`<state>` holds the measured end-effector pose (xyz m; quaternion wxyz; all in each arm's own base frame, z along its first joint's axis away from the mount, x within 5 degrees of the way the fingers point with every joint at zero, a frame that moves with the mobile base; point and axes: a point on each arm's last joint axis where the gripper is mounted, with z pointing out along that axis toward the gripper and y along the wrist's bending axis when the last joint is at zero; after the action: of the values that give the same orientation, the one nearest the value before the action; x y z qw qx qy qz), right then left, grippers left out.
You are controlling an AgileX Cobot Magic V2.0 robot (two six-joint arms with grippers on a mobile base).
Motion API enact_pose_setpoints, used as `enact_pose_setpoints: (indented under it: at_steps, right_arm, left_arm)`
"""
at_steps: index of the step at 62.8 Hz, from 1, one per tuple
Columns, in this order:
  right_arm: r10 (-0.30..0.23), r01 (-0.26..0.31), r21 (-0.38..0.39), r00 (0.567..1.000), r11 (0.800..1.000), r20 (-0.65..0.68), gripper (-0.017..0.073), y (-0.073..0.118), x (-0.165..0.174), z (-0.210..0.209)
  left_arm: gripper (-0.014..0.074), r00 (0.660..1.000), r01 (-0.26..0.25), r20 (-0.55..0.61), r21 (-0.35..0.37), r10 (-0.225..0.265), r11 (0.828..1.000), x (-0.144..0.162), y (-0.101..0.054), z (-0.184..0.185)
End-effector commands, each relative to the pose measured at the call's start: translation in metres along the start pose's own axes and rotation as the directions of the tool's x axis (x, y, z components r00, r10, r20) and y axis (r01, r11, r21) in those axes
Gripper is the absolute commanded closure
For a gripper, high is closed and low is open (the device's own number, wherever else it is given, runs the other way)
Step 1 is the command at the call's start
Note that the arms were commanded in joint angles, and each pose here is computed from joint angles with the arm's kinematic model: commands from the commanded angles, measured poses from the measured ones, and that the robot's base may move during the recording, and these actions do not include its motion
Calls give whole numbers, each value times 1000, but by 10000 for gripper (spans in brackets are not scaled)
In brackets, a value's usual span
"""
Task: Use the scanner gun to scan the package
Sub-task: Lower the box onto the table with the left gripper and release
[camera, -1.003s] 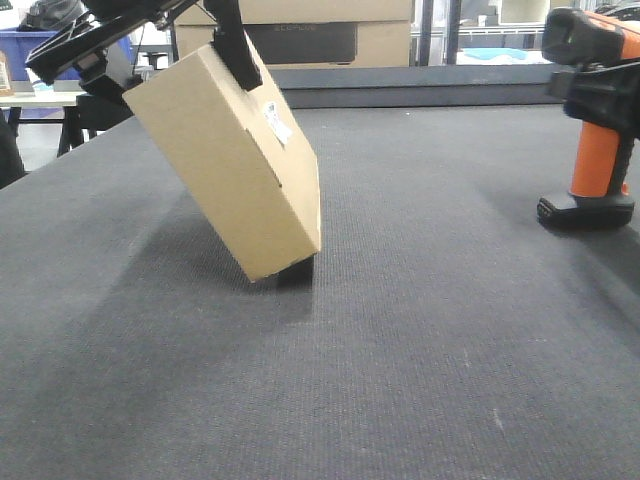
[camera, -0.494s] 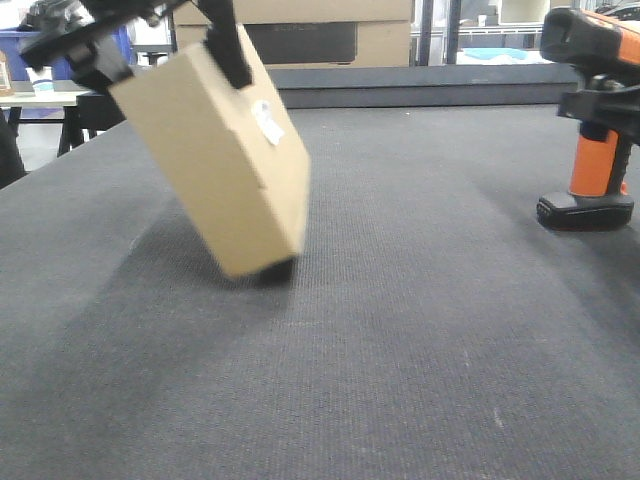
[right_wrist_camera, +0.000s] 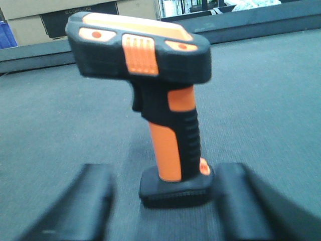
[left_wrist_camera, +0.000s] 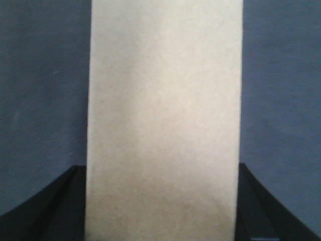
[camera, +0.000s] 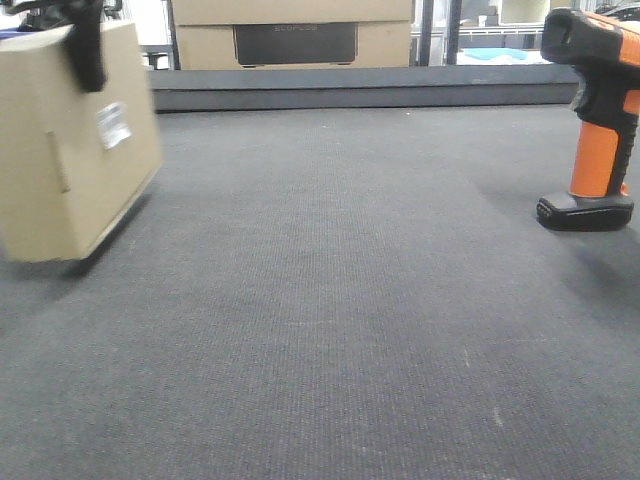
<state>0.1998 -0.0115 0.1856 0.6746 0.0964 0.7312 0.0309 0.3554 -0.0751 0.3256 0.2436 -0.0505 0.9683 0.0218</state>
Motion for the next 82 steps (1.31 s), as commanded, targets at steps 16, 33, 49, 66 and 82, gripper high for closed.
enact_pose_setpoints:
  at_steps: [16,33,49,66,82]
  right_arm:
    - [2,-2,0,1000,1000,-7,728,0,-7,-12]
    - [2,-2,6,999,1000,-50,728,0,-4,-12]
    - [2,-2,7,999,1000,-52,728,0,-3,-12]
    - [2,-2,7,999,1000,-52,728,0,-3,-12]
    - [2,-2,7,999,1000,-52,728,0,-3,-12]
  left_arm:
    - [705,999,-32,-17,-45,32,998,-3,15,4]
    - [705,1000,0,-26,13,0,1000,-2,10,5]
    - [678,1000,15,4,52,-16,999,-5,6,5]
    - [304,1000,9,-9,43,-9,999,-6,5,15]
    - [1,1000,-1,-7,27,1,1000,-7,5,17]
